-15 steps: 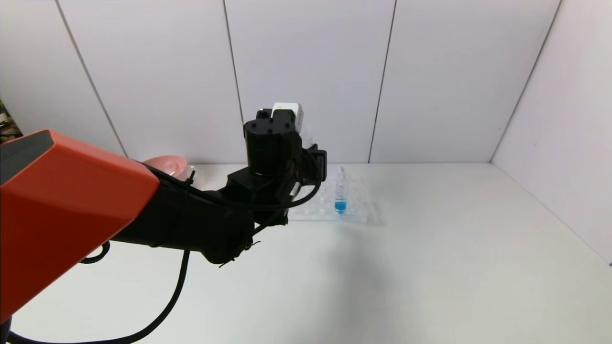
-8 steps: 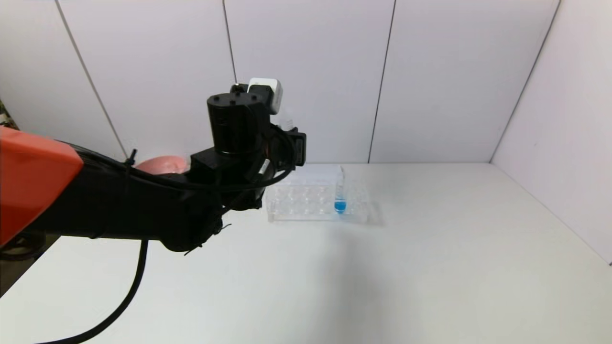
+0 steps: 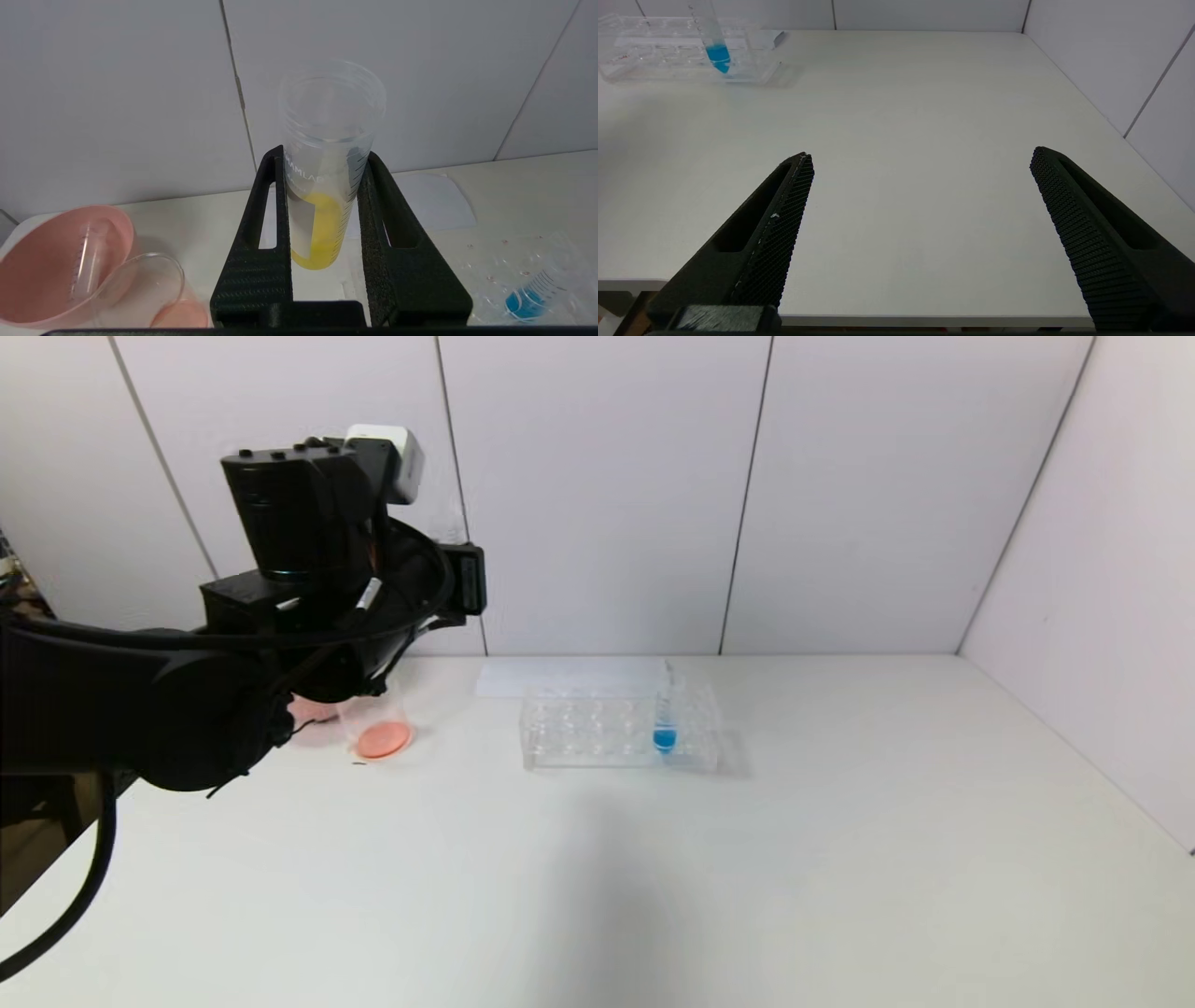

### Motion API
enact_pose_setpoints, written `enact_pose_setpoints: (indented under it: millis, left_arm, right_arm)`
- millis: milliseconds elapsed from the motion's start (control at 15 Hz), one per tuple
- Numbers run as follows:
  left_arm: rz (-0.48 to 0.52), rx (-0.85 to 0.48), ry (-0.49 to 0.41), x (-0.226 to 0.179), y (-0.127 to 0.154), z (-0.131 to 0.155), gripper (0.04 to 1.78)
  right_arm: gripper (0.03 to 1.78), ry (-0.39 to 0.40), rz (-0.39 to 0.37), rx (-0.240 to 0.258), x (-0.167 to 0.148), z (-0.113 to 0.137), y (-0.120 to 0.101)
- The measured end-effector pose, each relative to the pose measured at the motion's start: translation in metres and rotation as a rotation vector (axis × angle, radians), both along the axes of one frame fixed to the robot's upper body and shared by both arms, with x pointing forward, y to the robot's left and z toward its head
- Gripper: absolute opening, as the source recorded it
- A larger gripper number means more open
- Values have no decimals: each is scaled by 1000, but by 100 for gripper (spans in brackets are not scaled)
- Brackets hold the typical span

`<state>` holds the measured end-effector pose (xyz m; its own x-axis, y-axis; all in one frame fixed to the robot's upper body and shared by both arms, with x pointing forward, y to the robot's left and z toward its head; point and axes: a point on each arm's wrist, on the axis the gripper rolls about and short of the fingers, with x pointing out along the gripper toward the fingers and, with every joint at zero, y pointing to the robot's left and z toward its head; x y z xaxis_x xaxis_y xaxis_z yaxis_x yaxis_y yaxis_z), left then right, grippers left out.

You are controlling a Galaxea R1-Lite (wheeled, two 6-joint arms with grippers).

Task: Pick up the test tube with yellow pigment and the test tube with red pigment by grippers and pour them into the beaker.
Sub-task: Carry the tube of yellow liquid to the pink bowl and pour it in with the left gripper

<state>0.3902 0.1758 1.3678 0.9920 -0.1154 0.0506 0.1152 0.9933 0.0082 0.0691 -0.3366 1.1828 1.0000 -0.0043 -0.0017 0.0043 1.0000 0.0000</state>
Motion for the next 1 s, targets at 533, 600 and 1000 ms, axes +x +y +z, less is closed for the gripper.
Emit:
enact_pose_setpoints:
  millis: [533, 600, 1000]
  left_arm:
    - [56, 42, 22, -6, 65, 12, 44]
    - [62, 48, 19, -6, 72, 13, 44]
    - [112, 62, 23, -2, 115, 13, 44]
  right_arm:
    - [170, 0, 0, 0, 0, 0, 0]
    - [170, 0, 1, 0, 0, 0, 0]
    - [170, 0, 1, 0, 0, 0, 0]
